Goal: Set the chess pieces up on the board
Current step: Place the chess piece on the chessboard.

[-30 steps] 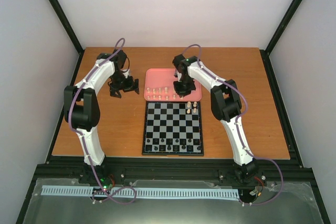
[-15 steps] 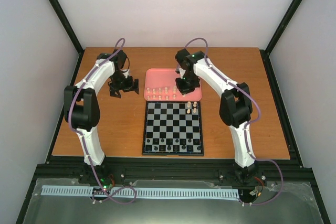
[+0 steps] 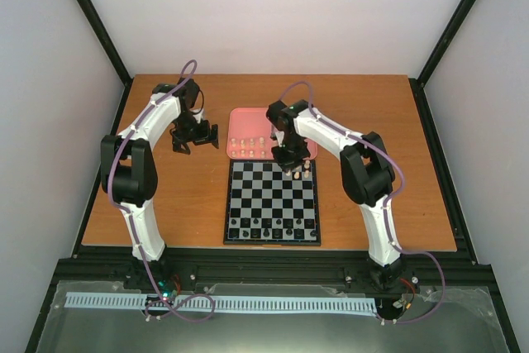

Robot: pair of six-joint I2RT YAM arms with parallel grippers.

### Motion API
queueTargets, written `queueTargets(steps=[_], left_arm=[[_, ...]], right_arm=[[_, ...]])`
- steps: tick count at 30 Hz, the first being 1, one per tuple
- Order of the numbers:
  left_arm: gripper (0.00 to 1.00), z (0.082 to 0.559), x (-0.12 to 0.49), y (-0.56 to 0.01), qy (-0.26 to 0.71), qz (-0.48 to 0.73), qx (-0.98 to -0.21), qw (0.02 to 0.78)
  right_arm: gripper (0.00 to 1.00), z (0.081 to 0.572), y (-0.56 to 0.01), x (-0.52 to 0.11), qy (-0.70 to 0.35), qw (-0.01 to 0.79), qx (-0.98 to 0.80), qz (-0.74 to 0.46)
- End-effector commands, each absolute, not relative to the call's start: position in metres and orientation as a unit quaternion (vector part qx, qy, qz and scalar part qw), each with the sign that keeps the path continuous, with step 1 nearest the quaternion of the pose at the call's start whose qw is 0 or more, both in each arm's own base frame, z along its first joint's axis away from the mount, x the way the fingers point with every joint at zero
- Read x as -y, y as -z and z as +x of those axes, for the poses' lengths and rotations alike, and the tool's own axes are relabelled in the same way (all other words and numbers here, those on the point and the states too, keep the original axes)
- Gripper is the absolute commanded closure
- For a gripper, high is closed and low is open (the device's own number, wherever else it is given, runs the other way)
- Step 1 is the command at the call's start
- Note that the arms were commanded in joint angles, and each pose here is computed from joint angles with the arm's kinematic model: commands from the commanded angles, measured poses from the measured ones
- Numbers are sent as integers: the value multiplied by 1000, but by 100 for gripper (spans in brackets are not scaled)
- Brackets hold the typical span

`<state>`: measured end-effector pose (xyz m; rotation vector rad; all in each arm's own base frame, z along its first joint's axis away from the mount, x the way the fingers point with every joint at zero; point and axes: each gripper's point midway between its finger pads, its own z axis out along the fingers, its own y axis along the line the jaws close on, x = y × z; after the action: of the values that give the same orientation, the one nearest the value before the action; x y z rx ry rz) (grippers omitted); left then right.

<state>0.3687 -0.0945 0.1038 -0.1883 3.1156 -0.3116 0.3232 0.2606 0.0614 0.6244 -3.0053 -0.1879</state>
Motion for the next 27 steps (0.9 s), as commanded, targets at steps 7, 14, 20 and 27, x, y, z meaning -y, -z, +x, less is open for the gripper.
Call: queueTargets(steps=[7,14,20,27], left_arm=[[0,373,95,-122,102,-48,-993,31],[0,374,95,-120,102,-49,-993,29],[0,374,95,-119,102,-49,-993,29],[0,373,95,-118,102,-48,-993,26]], right_arm=[[96,327,-57,-259,59,15,978,200],[96,331,-52,-261,56,18,977,204],[96,332,-46,-264,58,26,976,209],[95,333,-41,-264,55,30,975,212]])
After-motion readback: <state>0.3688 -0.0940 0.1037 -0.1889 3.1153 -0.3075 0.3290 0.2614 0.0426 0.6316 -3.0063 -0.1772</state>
